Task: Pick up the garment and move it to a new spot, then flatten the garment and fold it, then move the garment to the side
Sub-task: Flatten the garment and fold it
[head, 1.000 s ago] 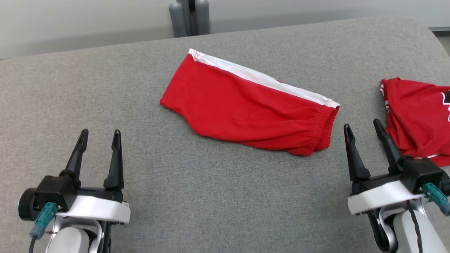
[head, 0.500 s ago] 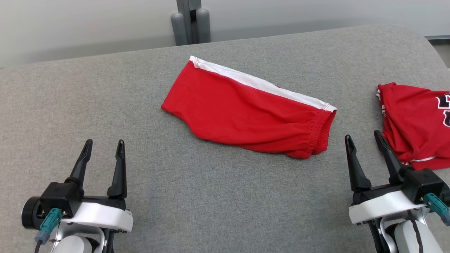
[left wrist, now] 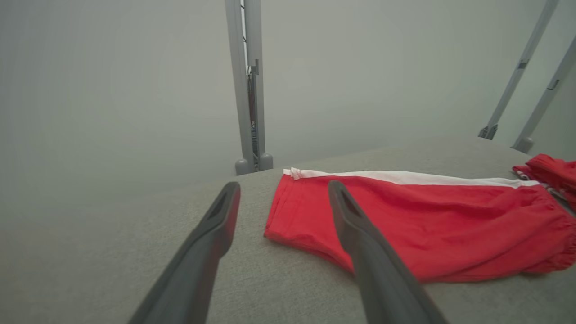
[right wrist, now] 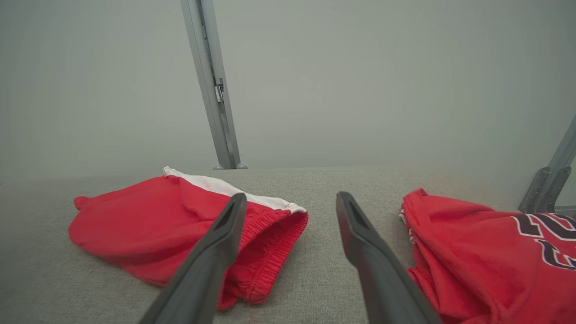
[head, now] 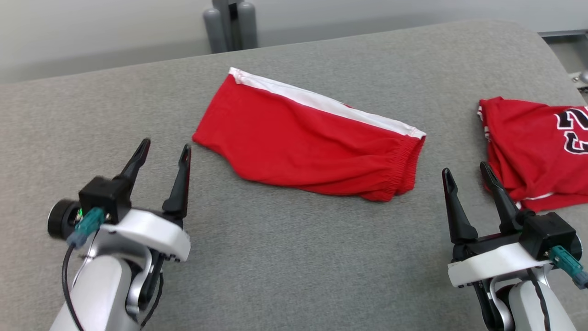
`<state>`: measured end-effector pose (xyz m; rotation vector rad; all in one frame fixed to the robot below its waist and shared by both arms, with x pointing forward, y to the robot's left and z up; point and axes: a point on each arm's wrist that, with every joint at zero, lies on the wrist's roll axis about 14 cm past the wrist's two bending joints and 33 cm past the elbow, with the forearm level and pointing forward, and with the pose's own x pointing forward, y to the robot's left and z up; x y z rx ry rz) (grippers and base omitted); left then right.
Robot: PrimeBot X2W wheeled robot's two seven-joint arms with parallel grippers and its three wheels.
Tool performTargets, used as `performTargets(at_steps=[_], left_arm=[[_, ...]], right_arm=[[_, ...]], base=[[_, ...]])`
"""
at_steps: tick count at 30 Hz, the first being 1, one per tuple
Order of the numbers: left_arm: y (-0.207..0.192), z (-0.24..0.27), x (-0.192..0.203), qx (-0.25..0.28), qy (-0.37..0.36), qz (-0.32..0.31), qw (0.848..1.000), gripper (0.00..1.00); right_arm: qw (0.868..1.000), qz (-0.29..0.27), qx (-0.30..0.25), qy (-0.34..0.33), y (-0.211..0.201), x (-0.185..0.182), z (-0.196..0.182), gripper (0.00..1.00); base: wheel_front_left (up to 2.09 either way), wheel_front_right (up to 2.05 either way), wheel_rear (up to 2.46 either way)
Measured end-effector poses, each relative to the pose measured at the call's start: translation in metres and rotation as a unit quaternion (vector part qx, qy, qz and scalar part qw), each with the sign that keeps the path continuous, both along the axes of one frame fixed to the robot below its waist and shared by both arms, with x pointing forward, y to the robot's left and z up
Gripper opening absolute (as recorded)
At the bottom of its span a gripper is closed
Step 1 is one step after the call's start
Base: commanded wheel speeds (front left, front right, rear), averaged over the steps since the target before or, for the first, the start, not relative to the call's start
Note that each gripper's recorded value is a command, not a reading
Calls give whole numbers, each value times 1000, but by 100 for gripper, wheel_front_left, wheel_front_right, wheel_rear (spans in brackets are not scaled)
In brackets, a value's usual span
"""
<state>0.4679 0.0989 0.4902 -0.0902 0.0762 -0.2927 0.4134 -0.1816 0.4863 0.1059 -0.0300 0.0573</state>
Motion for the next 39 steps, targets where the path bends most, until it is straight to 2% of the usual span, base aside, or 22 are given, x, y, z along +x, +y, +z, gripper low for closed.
performTargets(at_steps=[5,11,20,27,28,29,30,35,39], left_arm=[[-33,-25,23,16,56,-59,997,100],[-51,-61,45,34,124,-88,988,100],[-48,-124,63,72,239,-83,965,100],[-46,-142,65,86,291,-82,949,100],[-47,-143,66,86,293,-84,949,87],[-48,-144,66,89,295,-86,947,36],[-48,-145,67,90,297,-88,946,0],[-50,-142,70,72,283,-77,953,0],[-43,-139,65,22,268,-44,962,0]], right_arm=[[1000,-21,8,8,-14,-8,-4,100],[999,-43,16,13,-28,-14,-6,100],[996,-83,24,29,-53,-27,-14,100],[995,-87,32,32,-54,-30,-15,100],[995,-88,33,31,-54,-31,-15,100],[995,-89,34,30,-55,-31,-14,100],[995,-90,34,30,-56,-31,-14,100],[994,-97,39,28,-60,-33,-13,100],[994,-102,41,27,-62,-35,-13,100]], base=[[0,0,0],[0,0,0],[0,0,0],[0,0,0],[0,0,0],[0,0,0],[0,0,0],[0,0,0],[0,0,0]])
